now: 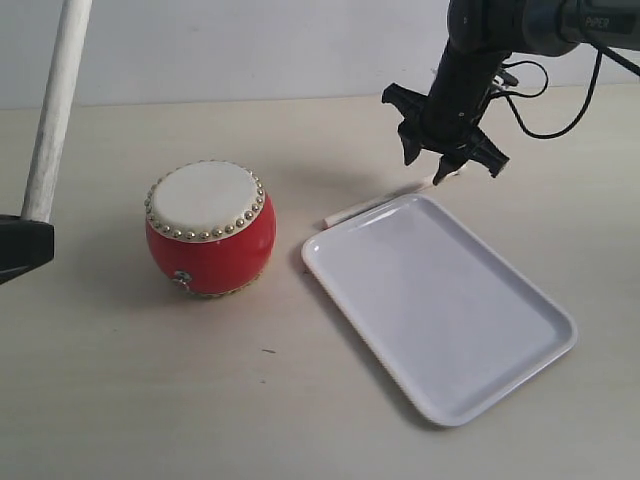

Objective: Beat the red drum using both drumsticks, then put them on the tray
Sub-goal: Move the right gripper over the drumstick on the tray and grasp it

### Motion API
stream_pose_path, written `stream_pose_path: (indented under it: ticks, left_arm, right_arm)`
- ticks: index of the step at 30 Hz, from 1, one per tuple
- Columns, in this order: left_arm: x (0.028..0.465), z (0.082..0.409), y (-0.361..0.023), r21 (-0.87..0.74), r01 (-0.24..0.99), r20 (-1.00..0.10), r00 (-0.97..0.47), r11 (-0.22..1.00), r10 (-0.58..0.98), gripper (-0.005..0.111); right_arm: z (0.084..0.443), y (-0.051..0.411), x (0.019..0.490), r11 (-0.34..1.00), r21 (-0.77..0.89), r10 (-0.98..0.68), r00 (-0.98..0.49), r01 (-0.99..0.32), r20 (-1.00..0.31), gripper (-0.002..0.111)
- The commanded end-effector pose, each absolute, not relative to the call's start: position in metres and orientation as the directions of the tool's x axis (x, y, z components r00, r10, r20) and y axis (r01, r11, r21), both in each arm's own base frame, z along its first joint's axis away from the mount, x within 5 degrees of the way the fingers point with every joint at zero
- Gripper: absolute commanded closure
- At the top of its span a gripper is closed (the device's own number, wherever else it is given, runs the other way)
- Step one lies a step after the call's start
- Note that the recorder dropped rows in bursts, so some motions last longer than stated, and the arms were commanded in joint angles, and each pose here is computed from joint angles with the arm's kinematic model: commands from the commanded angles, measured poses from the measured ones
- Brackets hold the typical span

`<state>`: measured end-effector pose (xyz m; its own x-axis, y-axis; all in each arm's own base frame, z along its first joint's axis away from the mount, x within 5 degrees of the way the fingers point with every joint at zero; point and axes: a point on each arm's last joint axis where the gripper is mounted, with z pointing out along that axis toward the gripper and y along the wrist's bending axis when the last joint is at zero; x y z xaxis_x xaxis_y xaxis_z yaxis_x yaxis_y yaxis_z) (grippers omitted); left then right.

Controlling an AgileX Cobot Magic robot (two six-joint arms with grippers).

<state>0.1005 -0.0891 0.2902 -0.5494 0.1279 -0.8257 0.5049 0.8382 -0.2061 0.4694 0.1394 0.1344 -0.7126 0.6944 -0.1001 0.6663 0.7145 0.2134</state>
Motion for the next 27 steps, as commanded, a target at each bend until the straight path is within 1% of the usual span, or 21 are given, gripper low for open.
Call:
stream_pose_path:
  ticks: [1, 9, 19, 27]
  left_arm:
    - [0.1, 0.292, -0.089, -0.212, 0.509, -0.834, -0.539, 0.834, 0.117, 0.107]
    - [0.1, 0.292, -0.089, -0.212, 0.509, -0.834, -0.539, 0.834, 0.117, 0.107]
    - [0.1, 0.292, -0.089, -0.212, 0.509, -0.834, -0.539, 0.834, 0.117, 0.107]
    - [0.1, 0.292, -0.089, -0.213, 0.508, -0.834, -0.54, 0.835, 0.115, 0.107]
  right_arm:
    - [0.137, 0.138, 0.472, 0.715, 0.216, 0.696, -0.706, 0.664, -0.134, 0.061]
    - [0.123, 0.139, 0.473, 0.709, 0.205, 0.703, -0.702, 0.675, -0.115, 0.061]
    - [0.122, 0.139, 0.475, 0.695, 0.221, 0.716, -0.688, 0.684, -0.119, 0.064]
    - [0.12, 0.139, 0.476, 0.693, 0.222, 0.717, -0.685, 0.685, -0.127, 0.064]
